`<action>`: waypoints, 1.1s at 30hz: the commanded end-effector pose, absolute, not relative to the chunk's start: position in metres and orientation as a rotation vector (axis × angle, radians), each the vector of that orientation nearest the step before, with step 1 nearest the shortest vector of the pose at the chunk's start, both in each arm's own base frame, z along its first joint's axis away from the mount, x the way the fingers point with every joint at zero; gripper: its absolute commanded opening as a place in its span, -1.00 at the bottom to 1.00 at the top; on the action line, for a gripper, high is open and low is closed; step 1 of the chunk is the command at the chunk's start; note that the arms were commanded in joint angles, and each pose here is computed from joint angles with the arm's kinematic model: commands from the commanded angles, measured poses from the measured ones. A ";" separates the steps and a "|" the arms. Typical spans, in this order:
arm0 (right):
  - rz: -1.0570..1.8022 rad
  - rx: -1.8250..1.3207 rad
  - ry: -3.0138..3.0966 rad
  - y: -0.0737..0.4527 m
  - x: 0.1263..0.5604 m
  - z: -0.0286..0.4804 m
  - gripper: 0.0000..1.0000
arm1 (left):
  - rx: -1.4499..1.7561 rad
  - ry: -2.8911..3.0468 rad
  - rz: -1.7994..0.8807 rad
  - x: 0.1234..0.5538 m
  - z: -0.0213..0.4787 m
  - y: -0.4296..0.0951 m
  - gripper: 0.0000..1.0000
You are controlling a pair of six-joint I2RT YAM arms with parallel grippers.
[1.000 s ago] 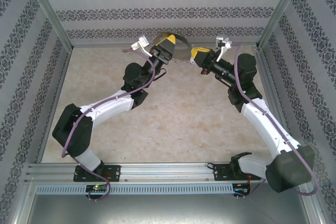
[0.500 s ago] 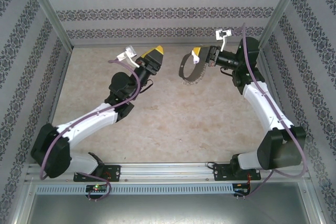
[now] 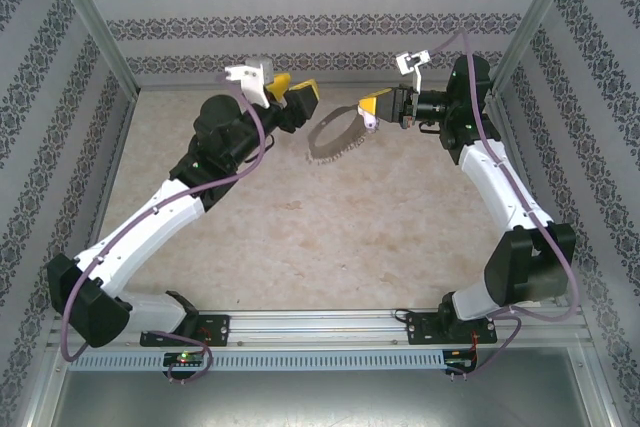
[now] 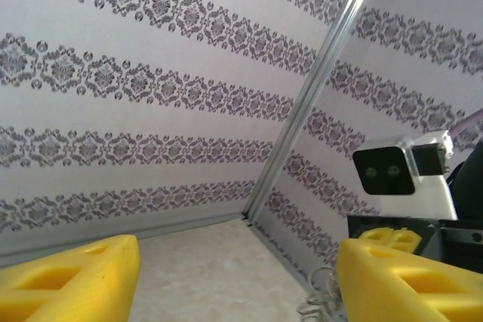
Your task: Put the keys on the keyring
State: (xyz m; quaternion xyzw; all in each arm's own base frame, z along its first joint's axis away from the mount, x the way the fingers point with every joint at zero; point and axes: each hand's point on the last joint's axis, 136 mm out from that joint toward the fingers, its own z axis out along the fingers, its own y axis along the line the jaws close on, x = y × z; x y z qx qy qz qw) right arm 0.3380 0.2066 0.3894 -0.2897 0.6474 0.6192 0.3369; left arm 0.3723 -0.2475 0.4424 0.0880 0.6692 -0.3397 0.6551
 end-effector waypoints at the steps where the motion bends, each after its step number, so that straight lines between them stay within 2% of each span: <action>1: 1.622 -0.875 1.619 0.207 0.329 0.402 -1.00 | 0.350 1.629 -0.661 0.384 0.413 -0.250 0.39; 5: 1.634 -0.862 1.633 0.209 0.332 0.398 -1.00 | 0.286 1.691 -0.684 0.408 0.389 -0.244 0.39; 14: 1.632 -0.774 1.726 0.219 0.346 0.377 -1.00 | 0.227 1.786 -0.773 0.430 0.329 -0.256 0.35; 18: 1.182 -0.766 1.995 0.221 0.356 0.335 -1.00 | 0.202 1.777 -0.762 0.433 0.328 -0.250 0.35; 22: 0.888 -0.857 2.128 0.230 0.359 0.312 -1.00 | 0.192 1.762 -0.734 0.435 0.331 -0.243 0.35; 29: 0.232 -1.227 2.339 0.226 0.346 0.257 -1.00 | 0.158 1.736 -0.682 0.440 0.335 -0.224 0.36; 33: 0.065 -1.304 2.368 0.219 0.347 0.239 -1.00 | 0.137 1.714 -0.663 0.439 0.341 -0.211 0.36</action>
